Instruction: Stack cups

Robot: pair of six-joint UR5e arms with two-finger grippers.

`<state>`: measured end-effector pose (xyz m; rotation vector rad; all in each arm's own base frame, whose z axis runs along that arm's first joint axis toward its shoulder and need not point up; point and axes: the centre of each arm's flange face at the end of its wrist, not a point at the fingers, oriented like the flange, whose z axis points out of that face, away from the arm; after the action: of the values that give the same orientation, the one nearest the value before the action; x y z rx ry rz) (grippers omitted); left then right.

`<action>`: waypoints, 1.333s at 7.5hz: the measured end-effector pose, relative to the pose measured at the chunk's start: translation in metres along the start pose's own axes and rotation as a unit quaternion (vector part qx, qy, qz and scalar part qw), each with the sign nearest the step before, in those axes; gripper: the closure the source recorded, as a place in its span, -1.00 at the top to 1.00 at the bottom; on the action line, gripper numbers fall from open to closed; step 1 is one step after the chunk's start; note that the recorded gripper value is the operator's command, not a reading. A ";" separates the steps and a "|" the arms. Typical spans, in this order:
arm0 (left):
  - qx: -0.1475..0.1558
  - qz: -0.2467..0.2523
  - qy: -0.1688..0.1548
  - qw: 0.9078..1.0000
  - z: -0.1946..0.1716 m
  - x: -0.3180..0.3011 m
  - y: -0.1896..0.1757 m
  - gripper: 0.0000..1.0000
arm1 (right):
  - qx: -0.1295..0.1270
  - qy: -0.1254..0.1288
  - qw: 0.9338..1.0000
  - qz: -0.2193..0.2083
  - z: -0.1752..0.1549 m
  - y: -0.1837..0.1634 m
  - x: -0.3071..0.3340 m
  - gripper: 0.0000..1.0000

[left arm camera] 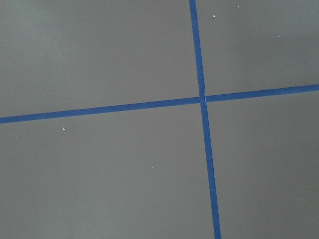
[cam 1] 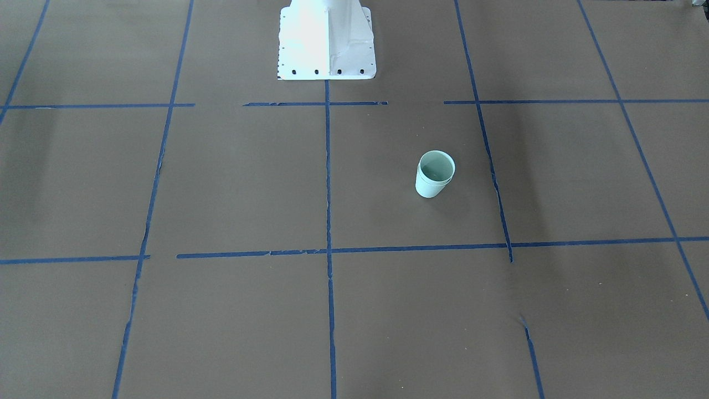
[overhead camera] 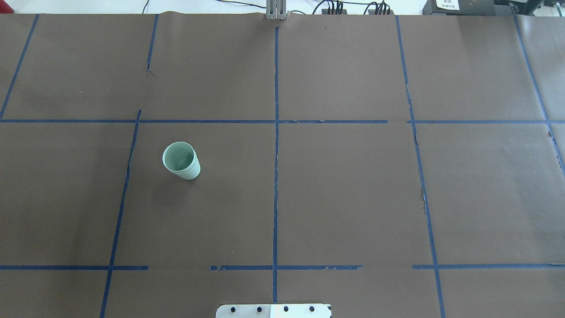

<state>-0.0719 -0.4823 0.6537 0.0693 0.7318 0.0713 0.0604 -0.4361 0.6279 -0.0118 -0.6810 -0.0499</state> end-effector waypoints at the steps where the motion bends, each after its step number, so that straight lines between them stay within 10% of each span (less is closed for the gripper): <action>1: -0.004 -0.004 0.000 1.000 0.001 -0.001 0.001 1.00 | 0.000 0.000 1.000 0.000 0.000 0.000 0.000 1.00; 10: -0.030 -0.033 0.045 0.998 0.004 0.005 0.007 1.00 | 0.000 0.000 1.000 0.000 0.000 0.000 0.000 1.00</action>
<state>-0.0659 -0.4754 0.6538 -0.0152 0.8218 0.0342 0.0604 -0.4361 0.6279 -0.0120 -0.6810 -0.0498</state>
